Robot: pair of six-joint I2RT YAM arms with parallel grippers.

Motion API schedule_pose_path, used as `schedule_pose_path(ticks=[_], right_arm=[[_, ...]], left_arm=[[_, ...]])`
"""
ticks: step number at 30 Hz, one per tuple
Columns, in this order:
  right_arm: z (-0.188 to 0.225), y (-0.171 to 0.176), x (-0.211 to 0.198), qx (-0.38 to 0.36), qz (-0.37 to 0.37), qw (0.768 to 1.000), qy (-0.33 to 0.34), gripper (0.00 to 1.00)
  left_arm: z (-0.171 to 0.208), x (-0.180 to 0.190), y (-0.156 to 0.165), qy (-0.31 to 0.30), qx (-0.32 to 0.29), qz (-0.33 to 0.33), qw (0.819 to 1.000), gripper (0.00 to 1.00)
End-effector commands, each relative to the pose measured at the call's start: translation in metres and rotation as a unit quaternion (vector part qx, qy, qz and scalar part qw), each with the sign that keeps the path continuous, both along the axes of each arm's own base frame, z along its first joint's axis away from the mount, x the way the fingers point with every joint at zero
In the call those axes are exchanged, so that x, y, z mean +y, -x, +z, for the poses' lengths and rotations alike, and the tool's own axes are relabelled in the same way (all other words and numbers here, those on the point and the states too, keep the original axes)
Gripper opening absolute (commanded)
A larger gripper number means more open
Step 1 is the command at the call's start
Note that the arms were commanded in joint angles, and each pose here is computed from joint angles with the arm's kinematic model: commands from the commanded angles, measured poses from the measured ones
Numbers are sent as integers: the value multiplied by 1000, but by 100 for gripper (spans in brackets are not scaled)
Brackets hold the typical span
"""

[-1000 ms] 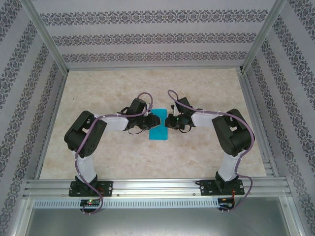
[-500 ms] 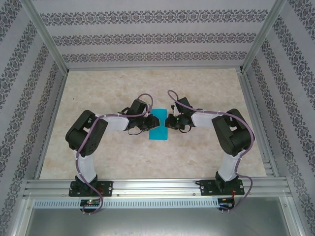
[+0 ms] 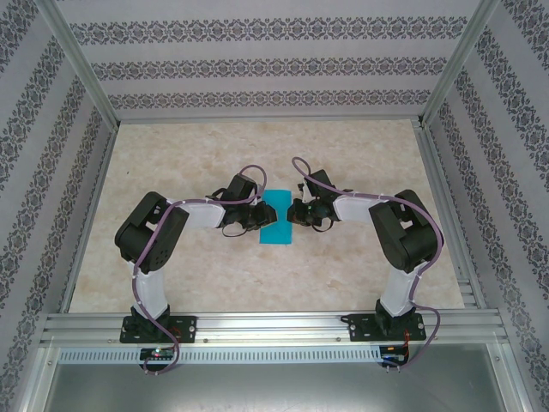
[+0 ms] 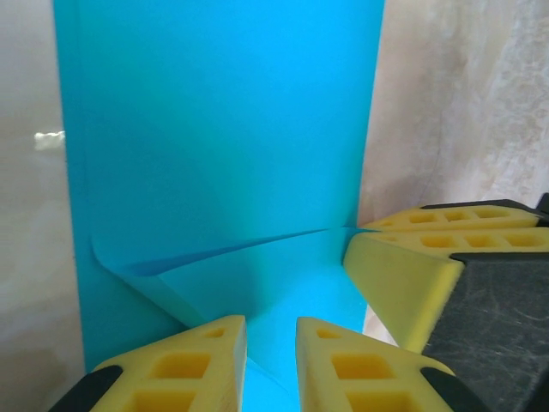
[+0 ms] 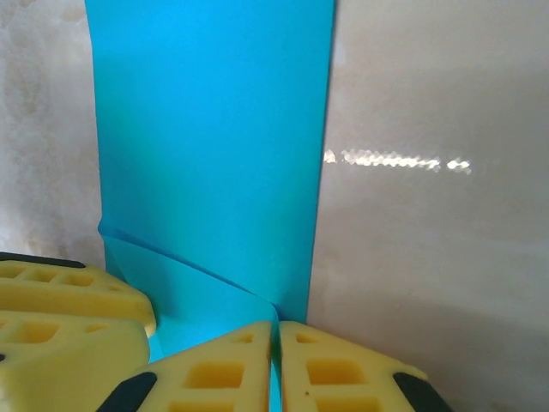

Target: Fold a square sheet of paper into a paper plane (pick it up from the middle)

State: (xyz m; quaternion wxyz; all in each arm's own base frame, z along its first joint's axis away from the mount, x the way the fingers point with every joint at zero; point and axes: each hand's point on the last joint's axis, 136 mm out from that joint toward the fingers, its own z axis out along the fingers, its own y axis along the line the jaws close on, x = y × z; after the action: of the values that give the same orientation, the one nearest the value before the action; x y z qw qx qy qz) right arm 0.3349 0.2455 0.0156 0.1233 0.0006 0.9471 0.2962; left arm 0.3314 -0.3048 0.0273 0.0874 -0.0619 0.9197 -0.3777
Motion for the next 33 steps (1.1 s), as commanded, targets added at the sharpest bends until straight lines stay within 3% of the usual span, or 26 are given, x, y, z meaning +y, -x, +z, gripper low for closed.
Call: schedule_pose_path(ticks=[1, 12, 17, 27, 33], right_arm=[[1, -3, 0, 4, 6, 1000, 0, 13], [18, -6, 0, -12, 7, 1000, -5, 17], [15, -4, 0, -8, 10, 1000, -5, 14], [1, -3, 1, 5, 14, 1000, 0, 8], [-3, -2, 0, 9, 15, 1000, 5, 8]], left_arm=[[-10, 2, 1, -27, 6, -4, 1000, 23], [-14, 4, 2, -33, 12, -3, 999, 23], [-15, 4, 3, -35, 15, -2, 999, 22], [28, -13, -3, 31, -35, -23, 999, 23], [26, -13, -3, 16, -40, -31, 999, 23]])
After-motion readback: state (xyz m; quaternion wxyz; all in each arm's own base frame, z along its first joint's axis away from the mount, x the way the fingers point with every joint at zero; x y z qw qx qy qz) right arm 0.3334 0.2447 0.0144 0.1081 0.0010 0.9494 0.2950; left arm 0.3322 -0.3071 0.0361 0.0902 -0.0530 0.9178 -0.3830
